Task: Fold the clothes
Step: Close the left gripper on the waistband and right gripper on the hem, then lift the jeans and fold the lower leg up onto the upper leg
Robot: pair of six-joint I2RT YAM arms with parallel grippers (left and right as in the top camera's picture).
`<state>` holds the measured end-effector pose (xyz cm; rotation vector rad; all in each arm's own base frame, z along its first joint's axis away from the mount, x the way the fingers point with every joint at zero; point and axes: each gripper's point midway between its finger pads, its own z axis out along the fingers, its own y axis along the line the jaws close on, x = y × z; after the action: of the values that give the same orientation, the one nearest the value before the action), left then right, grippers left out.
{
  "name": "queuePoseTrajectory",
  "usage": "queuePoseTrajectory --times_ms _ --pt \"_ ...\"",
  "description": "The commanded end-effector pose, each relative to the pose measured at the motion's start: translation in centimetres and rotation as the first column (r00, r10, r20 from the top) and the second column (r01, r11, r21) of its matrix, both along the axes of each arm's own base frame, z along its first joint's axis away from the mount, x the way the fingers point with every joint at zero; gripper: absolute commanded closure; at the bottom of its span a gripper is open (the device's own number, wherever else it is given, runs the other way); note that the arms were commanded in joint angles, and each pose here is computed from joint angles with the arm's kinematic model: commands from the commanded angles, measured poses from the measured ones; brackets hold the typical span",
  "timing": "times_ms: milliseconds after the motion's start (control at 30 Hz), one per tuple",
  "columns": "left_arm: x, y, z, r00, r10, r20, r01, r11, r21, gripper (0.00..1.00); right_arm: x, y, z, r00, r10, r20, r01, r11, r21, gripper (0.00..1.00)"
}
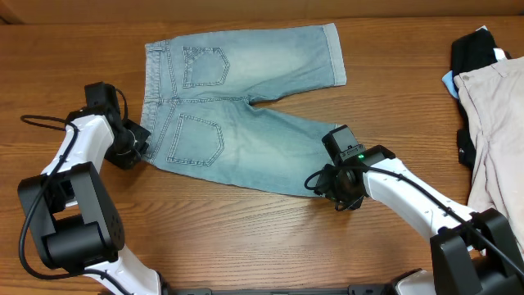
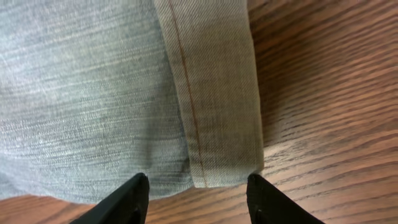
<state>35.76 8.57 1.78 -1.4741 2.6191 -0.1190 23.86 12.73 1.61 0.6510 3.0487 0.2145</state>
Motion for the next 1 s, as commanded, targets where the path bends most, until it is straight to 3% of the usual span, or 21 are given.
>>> queuePoseTrajectory --times_ms 0,200,300,433,467,700,967 --pt "-0.6 -0.6 -0.6 0.999 -0.046 -0.027 0.046 0.999 -0.01 0.94 -0.3 -1.4 -0.9 0.999 -0.036 0.013 0.037 0.997 -0.07 0.46" --pt "-0.9 -0.6 -0.6 0.998 -0.046 -0.039 0.046 0.999 -0.013 0.96 -1.1 -1.8 -2.2 0.999 -0.047 0.008 0.047 0.996 -0.073 0.51" --pt "-1.2 -0.7 -0.7 0.998 -0.047 -0.051 0.046 0.999 -0.016 0.96 -1.1 -1.9 -2.3 0.998 -0.059 0.01 0.059 0.995 -0.081 0.65" --pt "-1.2 -0.7 -0.6 0.995 -0.08 -0.051 0.08 0.997 -0.013 0.96 -0.6 -2.4 -2.1 0.998 -0.061 0.034 0.064 0.992 -0.111 0.94" --pt "-1.1 -0.7 -0.6 0.994 -0.097 -0.049 0.097 0.995 -0.011 0.96 -0.4 -2.7 -1.9 0.997 -0.064 0.041 0.069 0.99 -0.127 0.96" --pt "-0.1 -0.7 3.5 0.977 -0.213 -0.035 0.212 0.977 -0.009 0.96 2.7 -6.4 3.4 0.988 -0.12 0.101 0.142 0.956 -0.257 0.96" --pt "1.1 -0.4 14.0 0.95 -0.311 0.033 0.309 0.95 0.046 0.96 7.5 -8.8 15.4 0.955 -0.075 0.288 0.14 0.967 -0.211 0.96"
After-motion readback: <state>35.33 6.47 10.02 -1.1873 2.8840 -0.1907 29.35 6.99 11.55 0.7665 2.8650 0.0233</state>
